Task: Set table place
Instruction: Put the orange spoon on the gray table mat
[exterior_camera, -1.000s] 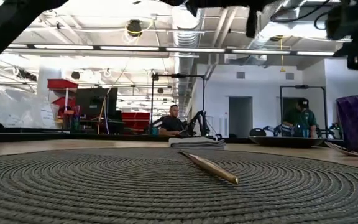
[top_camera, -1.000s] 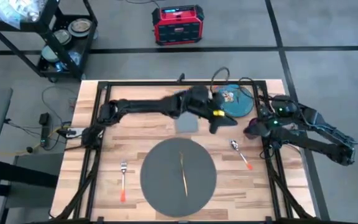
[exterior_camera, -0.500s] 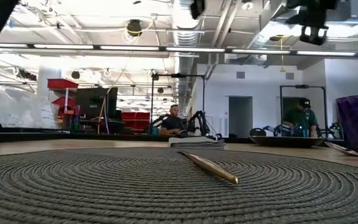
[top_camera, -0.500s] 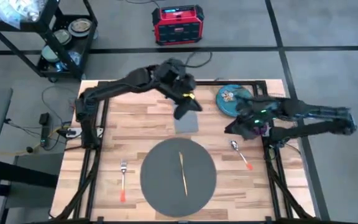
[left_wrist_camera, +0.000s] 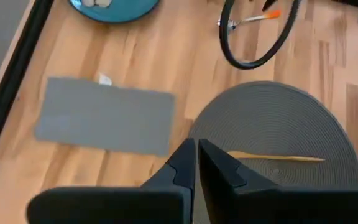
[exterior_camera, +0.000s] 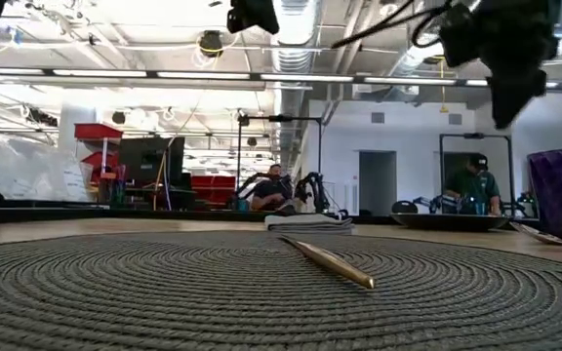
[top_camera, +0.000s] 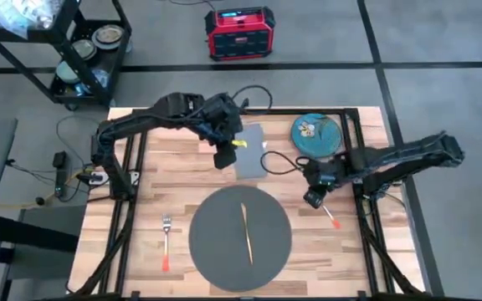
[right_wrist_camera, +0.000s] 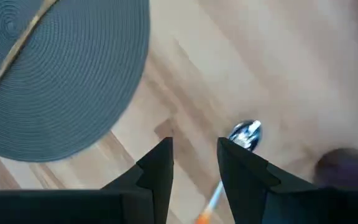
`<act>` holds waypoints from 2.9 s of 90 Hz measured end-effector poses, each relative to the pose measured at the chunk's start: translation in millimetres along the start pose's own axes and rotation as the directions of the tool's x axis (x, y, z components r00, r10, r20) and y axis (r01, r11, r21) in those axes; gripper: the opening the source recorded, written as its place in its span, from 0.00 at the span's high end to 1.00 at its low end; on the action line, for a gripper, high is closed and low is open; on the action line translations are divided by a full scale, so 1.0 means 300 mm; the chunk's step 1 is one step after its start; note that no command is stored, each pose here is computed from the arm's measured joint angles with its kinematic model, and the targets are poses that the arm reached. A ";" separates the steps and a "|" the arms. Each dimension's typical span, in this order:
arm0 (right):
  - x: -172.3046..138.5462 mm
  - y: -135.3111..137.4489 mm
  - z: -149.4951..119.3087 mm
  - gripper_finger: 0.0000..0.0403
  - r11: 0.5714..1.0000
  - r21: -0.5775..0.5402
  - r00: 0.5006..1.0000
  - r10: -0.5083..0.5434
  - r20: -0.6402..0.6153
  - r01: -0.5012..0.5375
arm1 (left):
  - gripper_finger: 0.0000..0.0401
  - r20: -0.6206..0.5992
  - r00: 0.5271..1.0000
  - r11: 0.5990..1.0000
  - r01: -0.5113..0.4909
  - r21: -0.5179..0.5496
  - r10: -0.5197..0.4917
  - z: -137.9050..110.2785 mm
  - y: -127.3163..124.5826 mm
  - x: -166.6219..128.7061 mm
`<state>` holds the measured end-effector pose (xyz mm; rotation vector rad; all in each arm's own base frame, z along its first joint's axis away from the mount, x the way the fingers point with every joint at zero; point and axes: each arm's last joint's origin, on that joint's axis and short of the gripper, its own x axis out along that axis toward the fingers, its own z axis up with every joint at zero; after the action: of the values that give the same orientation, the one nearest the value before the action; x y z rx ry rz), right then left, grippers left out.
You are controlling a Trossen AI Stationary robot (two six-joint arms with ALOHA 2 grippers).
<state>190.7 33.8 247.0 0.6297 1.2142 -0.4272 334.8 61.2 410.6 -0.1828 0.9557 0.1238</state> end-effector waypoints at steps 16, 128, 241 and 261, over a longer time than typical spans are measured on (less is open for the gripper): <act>0.064 -0.030 -0.066 0.72 0.991 0.077 0.993 -0.101 -0.059 0.106 | 1.00 0.006 1.000 1.000 0.010 0.024 -0.010 0.001 -0.017 0.000; 0.321 -0.069 -0.202 0.67 0.962 0.201 0.976 -0.157 -0.150 0.186 | 1.00 0.008 1.000 0.999 0.021 0.034 -0.022 0.001 -0.035 0.001; 0.296 0.227 -0.066 1.00 0.825 0.325 0.873 0.359 0.330 -0.462 | 1.00 0.003 1.000 0.999 0.007 -0.042 -0.007 -0.010 -0.042 0.084; 0.326 0.307 -0.054 1.00 0.824 0.308 0.868 0.384 0.314 -0.476 | 1.00 -0.009 1.000 0.999 0.005 -0.047 -0.006 -0.017 -0.042 0.095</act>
<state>265.5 116.5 170.4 1.1289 0.7242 -0.3374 349.4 48.5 385.7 -0.2289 0.9620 0.1404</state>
